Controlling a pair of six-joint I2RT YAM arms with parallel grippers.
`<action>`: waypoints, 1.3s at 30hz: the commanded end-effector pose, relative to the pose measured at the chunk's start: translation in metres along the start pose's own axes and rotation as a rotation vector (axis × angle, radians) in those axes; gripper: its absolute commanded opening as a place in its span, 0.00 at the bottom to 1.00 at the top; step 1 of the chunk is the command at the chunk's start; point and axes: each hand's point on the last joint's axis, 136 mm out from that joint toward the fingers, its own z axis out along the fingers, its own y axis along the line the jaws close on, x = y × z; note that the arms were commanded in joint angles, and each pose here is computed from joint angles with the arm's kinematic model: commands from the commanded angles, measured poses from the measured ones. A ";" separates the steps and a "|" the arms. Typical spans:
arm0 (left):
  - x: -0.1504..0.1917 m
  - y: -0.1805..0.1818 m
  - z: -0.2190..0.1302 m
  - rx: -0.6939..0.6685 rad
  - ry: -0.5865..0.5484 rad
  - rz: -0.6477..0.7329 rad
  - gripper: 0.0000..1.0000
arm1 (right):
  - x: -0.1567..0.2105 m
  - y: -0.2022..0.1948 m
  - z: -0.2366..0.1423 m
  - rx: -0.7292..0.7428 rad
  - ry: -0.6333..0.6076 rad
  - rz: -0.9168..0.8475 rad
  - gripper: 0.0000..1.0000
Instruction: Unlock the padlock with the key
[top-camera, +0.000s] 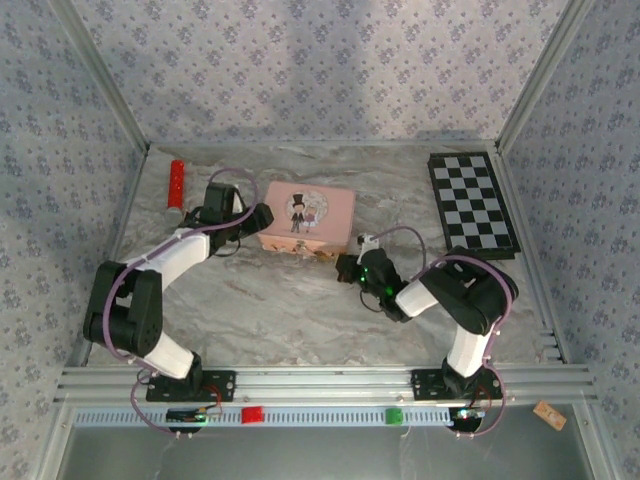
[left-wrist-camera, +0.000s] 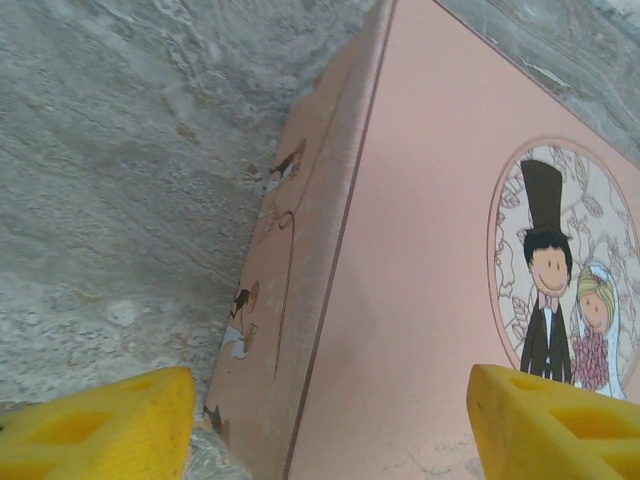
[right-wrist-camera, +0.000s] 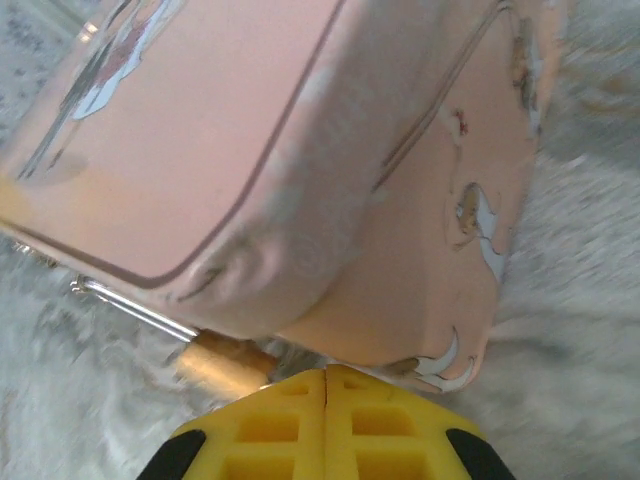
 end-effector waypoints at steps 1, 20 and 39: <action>0.000 -0.020 0.005 0.083 0.024 0.022 0.67 | -0.017 -0.013 0.004 0.032 -0.011 -0.023 0.00; 0.056 -0.043 0.010 0.122 0.123 0.045 0.59 | -0.011 -0.003 -0.013 -0.056 0.083 -0.208 0.33; 0.083 -0.076 0.005 0.168 0.177 0.092 0.57 | -0.016 0.028 -0.027 -0.382 0.434 -0.632 0.38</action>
